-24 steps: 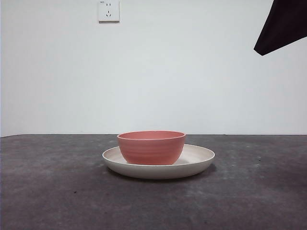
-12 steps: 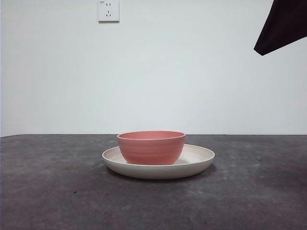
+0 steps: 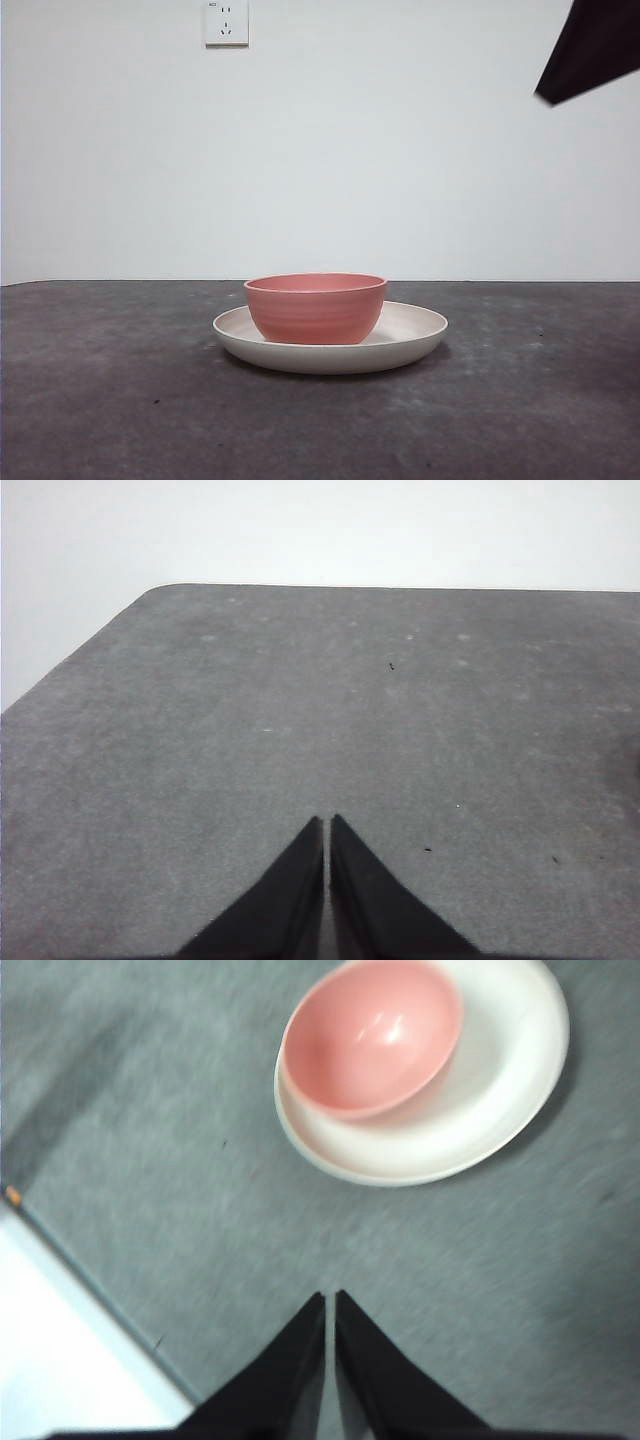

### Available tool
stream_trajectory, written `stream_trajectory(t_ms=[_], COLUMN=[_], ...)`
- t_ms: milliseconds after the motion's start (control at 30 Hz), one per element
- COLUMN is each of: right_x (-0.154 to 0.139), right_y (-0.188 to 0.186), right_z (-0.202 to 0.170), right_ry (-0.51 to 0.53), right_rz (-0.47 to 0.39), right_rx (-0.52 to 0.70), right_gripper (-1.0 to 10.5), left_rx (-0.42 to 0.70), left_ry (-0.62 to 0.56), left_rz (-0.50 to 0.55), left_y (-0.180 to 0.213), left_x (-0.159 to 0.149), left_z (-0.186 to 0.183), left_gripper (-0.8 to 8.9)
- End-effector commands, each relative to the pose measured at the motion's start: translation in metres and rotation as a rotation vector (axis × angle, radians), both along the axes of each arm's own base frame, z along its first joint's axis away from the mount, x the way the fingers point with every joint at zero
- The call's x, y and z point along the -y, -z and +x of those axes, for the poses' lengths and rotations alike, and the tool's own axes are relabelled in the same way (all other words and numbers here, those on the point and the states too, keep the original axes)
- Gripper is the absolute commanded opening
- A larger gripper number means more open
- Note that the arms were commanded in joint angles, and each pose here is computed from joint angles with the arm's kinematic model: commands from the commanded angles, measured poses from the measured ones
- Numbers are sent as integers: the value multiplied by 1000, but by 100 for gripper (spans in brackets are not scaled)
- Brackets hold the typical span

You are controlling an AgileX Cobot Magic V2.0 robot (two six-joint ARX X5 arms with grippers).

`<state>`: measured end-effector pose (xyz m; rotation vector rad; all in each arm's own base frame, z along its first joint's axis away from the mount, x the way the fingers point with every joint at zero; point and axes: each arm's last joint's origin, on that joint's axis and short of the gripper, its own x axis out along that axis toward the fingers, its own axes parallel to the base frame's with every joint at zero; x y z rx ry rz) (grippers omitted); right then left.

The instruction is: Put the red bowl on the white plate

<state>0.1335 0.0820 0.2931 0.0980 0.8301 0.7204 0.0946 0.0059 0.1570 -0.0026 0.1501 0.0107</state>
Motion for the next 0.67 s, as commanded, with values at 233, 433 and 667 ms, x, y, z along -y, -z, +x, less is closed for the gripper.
stream_trajectory(t_ms=[233, 433, 667], right_x=[56, 79, 84], right_y=[-27, 5, 67], right_z=[-26, -48, -51], right_ry=[309, 558, 666], right_rz=[74, 39, 24], right_rx=[419, 693, 784], right_gripper=[11, 11, 11], left_rx=[-26, -26, -26], left_ry=[-6, -6, -6], left_rz=[-4, -4, -4], left_y=[7, 7, 7], left_x=[0, 0, 0], left_z=[1, 1, 1], left_gripper=[11, 11, 12])
